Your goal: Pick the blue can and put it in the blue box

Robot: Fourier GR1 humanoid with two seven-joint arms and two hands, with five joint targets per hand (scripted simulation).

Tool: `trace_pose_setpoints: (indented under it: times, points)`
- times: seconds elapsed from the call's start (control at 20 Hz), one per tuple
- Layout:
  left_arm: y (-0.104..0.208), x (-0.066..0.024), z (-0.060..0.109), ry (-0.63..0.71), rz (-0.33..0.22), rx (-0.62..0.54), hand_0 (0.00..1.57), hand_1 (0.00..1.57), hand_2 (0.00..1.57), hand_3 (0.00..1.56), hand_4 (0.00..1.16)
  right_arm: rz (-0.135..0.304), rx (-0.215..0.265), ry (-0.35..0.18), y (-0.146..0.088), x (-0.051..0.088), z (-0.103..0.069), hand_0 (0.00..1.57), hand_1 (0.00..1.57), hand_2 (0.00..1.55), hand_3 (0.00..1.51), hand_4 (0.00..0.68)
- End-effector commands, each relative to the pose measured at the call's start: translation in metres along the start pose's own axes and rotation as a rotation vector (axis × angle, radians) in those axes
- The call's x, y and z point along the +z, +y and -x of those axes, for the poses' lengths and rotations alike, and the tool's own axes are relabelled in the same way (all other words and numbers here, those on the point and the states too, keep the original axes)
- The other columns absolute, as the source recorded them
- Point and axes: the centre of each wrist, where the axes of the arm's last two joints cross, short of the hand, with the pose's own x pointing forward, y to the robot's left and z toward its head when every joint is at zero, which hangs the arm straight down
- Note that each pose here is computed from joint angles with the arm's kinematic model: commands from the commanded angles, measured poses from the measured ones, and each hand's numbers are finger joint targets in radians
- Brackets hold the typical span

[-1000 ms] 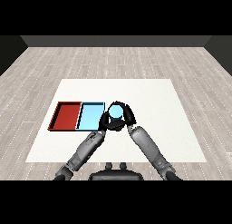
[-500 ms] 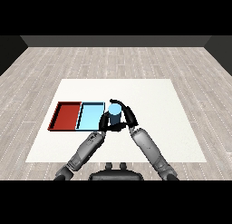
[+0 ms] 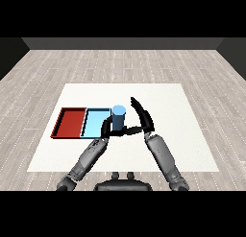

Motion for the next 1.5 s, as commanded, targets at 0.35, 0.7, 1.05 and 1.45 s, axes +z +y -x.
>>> trace_pose_setpoints:
  times: [0.35, 0.7, 1.05, 1.45]
  points:
    - [0.065, -0.0219, -0.002, 0.068, -0.109, -0.152, 1.57, 1.57, 1.57, 1.48, 1.13, 0.146, -0.102, 0.013, -0.029, 0.033, 0.04, 0.0, 0.0, 0.0, 0.0, 0.0]
    - [0.114, -0.0345, 0.009, 0.202, -0.191, -0.321, 1.57, 1.57, 1.57, 1.5, 1.12, 0.174, -0.148, 0.059, -0.064, 0.036, 0.042, 0.0, 0.0, 0.0, 0.0, 0.0]
    - [0.159, -0.0477, 0.028, 0.486, -0.273, -0.737, 1.23, 1.23, 1.1, 0.84, 0.95, 0.229, -0.156, 0.071, -0.052, 0.037, 0.053, 0.0, 0.0, 0.0, 0.0, 0.0]
    - [0.139, -0.0619, 0.053, 0.776, -0.239, -0.881, 0.85, 0.85, 0.79, 0.58, 0.88, 0.262, -0.17, 0.13, -0.049, 0.041, 0.072, 0.0, 0.0, 0.0, 0.0, 0.0]
